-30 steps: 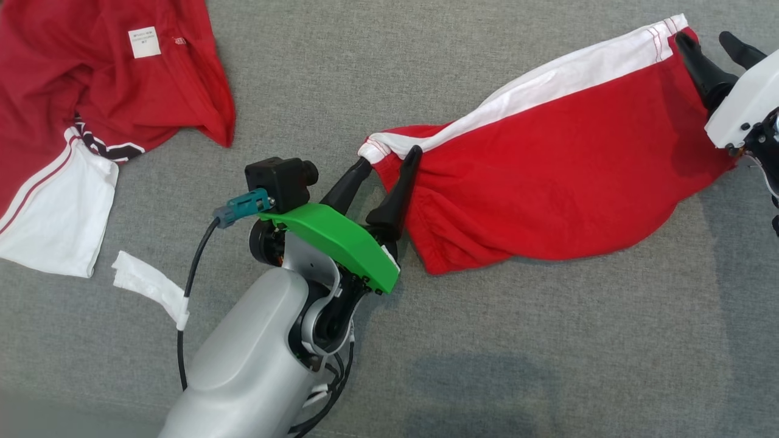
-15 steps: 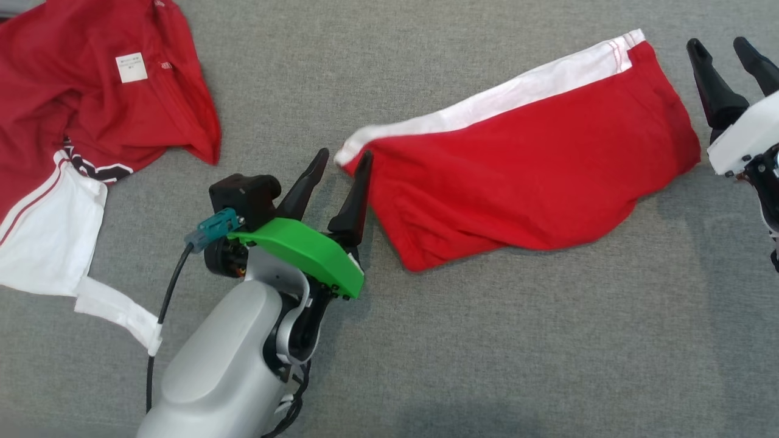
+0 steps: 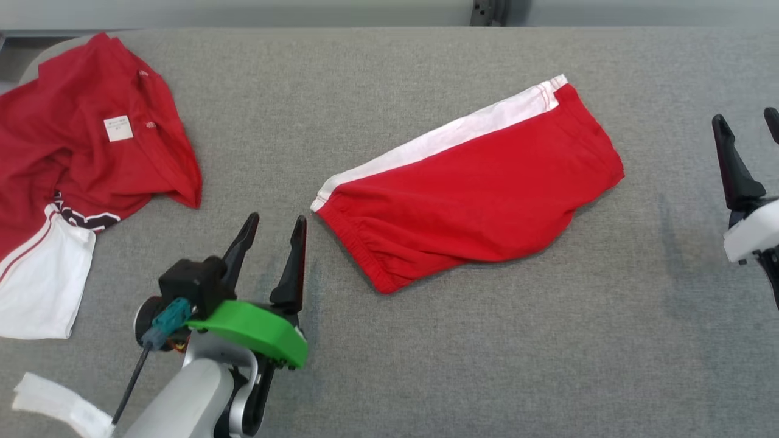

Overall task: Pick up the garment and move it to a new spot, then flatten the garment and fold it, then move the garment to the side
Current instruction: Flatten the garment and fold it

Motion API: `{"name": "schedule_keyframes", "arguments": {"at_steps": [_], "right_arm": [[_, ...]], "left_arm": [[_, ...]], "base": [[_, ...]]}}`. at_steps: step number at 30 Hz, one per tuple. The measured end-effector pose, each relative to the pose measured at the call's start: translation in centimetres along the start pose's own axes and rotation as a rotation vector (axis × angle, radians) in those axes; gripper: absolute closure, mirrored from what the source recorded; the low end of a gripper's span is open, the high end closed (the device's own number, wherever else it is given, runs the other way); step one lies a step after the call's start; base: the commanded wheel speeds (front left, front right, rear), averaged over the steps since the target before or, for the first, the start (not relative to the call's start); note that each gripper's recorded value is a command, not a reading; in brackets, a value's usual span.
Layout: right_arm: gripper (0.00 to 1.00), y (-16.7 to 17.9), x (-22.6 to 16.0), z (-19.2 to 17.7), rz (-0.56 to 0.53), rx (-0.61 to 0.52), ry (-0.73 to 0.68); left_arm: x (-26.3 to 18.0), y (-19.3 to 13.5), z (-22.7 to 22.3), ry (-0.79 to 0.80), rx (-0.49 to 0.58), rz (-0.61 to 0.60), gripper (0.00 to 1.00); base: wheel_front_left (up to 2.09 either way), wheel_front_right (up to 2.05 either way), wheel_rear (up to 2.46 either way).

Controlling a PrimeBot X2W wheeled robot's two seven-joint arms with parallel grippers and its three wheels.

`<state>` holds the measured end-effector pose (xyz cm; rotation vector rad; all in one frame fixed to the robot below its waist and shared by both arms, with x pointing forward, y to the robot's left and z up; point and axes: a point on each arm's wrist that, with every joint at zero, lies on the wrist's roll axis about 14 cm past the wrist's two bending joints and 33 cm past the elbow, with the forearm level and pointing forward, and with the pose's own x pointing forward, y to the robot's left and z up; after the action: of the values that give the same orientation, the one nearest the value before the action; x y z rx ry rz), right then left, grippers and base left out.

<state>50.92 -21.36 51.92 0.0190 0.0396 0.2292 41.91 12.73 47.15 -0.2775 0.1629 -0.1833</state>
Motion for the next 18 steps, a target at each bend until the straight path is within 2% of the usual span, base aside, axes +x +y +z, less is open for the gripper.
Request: {"name": "schedule_keyframes", "arguments": {"at_steps": [4, 7, 10, 14, 18], "right_arm": [[0.0, -0.8, -2.7, 1.3, -0.053, -0.034, -0.096], [0.0, -0.9, -4.9, 0.9, -0.086, -0.043, -0.108], [0.0, -0.9, -6.6, 0.4, -0.113, -0.042, -0.112], [0.0, -0.9, -7.5, 0.2, -0.134, -0.033, -0.118], [0.0, -0.8, -6.6, 0.4, -0.132, -0.027, -0.13]], "left_arm": [[-2.0, 0.6, 0.1, -0.038, 0.096, 0.024, 0.0], [-3.4, 0.8, 0.0, -0.055, 0.127, 0.049, 0.0], [-4.1, 0.7, 1.8, -0.128, 0.14, 0.07, 0.0], [-4.9, -0.1, 3.0, -0.19, 0.148, 0.06, 0.0], [-5.0, -0.6, 3.8, -0.236, 0.156, 0.05, 0.0]], "base": [[0.0, 0.0, 0.0], [0.0, 0.0, 0.0], [0.0, 0.0, 0.0], [0.0, 0.0, 0.0], [0.0, 0.0, 0.0]]}}
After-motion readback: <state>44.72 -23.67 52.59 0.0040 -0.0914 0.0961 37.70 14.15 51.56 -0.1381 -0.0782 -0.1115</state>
